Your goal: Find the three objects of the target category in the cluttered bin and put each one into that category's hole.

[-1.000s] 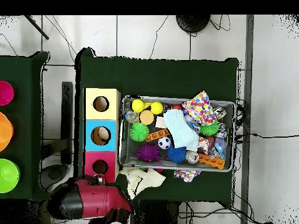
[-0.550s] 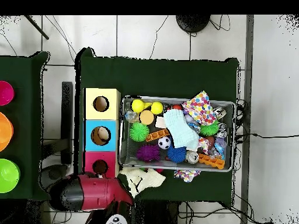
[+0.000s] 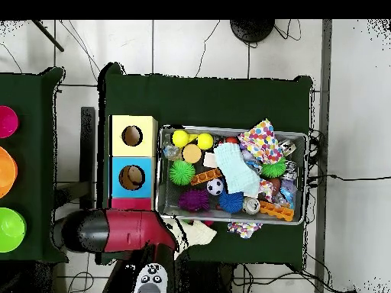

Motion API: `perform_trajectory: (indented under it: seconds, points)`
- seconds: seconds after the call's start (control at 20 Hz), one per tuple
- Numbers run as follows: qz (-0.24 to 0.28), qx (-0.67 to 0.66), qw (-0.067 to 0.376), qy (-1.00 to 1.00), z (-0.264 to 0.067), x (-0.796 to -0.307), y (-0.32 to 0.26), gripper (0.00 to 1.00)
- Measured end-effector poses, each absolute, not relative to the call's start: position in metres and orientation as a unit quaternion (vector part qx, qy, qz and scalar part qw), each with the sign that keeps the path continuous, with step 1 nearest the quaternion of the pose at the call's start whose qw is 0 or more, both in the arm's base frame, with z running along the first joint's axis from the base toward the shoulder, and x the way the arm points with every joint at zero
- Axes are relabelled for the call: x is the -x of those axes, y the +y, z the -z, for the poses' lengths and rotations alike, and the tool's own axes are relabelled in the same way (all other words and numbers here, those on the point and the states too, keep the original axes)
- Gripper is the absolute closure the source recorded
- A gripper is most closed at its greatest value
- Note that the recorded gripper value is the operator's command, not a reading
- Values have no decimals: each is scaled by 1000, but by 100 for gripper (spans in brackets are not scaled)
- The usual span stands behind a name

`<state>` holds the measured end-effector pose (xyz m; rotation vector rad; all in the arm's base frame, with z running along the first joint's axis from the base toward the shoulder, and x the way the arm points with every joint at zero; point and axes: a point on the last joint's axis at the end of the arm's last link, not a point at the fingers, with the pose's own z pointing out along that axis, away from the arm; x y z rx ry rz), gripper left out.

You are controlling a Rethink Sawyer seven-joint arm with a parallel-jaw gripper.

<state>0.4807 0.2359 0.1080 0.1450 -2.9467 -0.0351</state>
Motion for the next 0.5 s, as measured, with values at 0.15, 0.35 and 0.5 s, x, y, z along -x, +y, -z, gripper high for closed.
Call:
perform_trajectory:
  seconds: [0.15,0.35,0.5]
  points:
    - [14,-50,104,-993,-121,-496,236,100]
    - [15,-51,111,-992,-144,-517,231,100]
    - [16,-47,106,-993,-156,-529,225,100]
